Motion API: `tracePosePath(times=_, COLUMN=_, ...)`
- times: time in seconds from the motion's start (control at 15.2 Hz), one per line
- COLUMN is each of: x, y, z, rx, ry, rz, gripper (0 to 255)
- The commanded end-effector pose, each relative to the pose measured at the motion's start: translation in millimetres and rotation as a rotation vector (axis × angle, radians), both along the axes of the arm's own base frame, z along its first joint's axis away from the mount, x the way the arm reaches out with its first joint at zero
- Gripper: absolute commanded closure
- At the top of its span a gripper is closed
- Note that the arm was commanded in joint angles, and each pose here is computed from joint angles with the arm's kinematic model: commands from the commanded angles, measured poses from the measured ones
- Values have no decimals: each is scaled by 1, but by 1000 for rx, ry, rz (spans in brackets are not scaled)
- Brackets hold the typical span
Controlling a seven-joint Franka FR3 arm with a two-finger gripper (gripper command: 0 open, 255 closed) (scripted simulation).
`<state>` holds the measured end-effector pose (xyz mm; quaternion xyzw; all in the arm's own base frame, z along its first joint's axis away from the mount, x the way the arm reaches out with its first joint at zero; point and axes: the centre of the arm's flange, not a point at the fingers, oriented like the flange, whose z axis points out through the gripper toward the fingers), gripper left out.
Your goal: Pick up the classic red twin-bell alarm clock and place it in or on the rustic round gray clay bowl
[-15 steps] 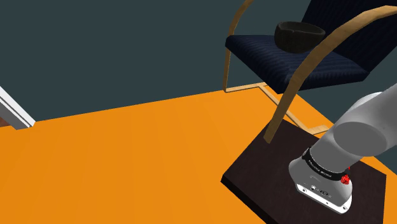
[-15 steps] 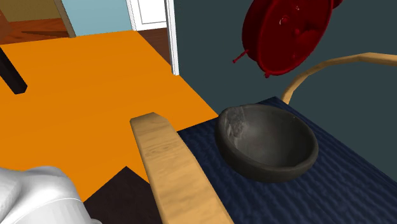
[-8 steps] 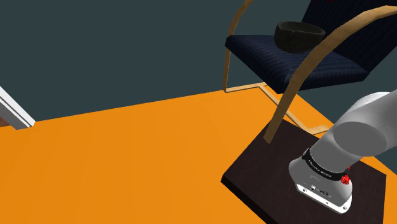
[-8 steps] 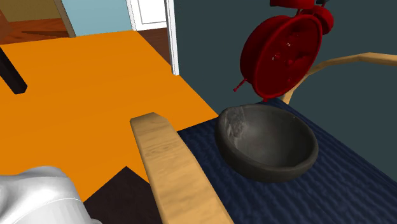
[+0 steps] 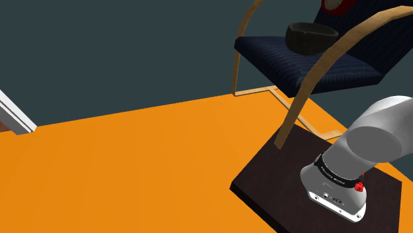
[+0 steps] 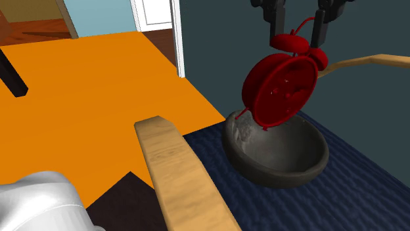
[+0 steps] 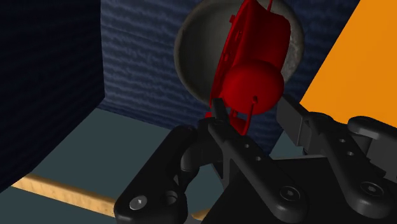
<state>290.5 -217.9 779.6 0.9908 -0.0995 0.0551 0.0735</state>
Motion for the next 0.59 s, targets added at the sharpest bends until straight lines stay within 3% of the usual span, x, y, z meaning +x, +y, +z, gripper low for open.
tracePosePath(times=0.0, x=1, y=-1, z=-11, rx=0, ry=-1, rz=0, gripper=255)
tracePosePath(times=0.33, x=1, y=-1, z=-40, rx=0, ry=-1, rz=0, gripper=255)
tracePosePath(times=0.53, x=1, y=-1, z=-40, rx=0, ry=-1, rz=0, gripper=255)
